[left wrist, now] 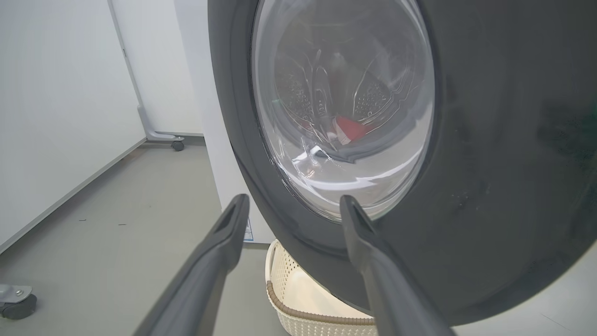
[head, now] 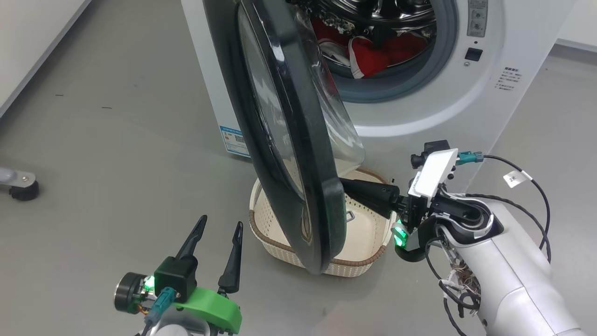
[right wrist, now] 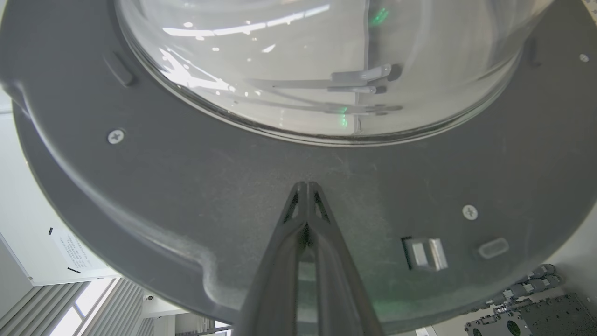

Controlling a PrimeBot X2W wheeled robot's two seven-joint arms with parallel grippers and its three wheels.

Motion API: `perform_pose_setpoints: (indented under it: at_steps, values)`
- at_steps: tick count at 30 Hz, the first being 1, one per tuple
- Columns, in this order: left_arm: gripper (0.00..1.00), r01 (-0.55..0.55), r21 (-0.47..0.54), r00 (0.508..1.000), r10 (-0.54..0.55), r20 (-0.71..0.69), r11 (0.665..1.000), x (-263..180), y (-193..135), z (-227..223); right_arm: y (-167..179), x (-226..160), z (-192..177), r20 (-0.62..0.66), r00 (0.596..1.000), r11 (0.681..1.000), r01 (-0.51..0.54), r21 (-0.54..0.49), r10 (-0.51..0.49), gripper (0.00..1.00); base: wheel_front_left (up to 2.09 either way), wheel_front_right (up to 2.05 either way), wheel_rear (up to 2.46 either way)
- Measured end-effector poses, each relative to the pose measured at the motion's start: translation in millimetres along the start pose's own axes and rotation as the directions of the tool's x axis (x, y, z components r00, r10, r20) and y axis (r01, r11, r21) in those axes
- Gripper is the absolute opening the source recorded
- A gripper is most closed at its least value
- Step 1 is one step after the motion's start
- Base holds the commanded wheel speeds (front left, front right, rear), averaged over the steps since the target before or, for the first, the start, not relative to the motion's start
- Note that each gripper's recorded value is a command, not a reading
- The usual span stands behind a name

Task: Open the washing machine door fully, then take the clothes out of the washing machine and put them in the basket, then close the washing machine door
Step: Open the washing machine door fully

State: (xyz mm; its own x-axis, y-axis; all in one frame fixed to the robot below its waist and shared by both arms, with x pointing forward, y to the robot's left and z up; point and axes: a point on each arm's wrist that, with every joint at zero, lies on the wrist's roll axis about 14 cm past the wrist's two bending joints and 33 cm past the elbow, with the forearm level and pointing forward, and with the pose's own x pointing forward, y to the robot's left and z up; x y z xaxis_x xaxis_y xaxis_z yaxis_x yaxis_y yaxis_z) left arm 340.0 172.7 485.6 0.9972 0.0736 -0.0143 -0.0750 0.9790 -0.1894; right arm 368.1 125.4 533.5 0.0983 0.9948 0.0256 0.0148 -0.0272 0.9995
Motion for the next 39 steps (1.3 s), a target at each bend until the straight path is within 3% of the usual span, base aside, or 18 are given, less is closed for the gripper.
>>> perform_pose_setpoints:
  at_steps: [20, 28, 35, 36, 38, 39]
  values:
    - [1.00, -0.073, 0.002, 0.997, 0.073, 0.015, 0.997, -11.3, 22.1, 5.1, 4.1, 37.6, -55.8, -0.135, 0.990, 0.999, -0.031, -0.013, 0.029, 0.00, 0.00, 0.00, 0.00]
    - [1.00, -0.080, 0.001, 0.997, 0.080, 0.020, 0.997, -11.5, 23.9, 6.6, 13.5, 37.0, -46.8, -0.058, 0.996, 0.997, -0.074, 0.008, 0.074, 0.00, 0.00, 0.00, 0.00]
    - [1.00, -0.088, -0.003, 0.996, 0.088, 0.010, 0.996, -14.2, 25.2, 2.8, 27.1, 21.3, -17.7, 0.125, 0.982, 0.989, -0.147, 0.034, 0.141, 0.00, 0.00, 0.00, 0.00]
    - [1.00, -0.087, -0.003, 0.996, 0.087, 0.010, 0.996, -14.1, 24.9, 2.8, 28.9, 18.0, -12.3, 0.157, 0.976, 0.987, -0.156, 0.033, 0.149, 0.27, 0.00, 0.00, 0.00]
    - [1.00, -0.084, -0.004, 0.996, 0.085, 0.012, 0.996, -13.7, 24.3, 3.2, 29.6, 4.8, 4.9, 0.268, 0.950, 0.984, -0.174, 0.033, 0.159, 1.00, 0.00, 0.00, 0.00]
    - [1.00, -0.083, -0.004, 0.996, 0.083, 0.012, 0.997, -13.4, 23.9, 3.4, 27.7, -0.3, 9.4, 0.302, 0.940, 0.984, -0.174, 0.034, 0.156, 1.00, 0.00, 0.00, 0.00]
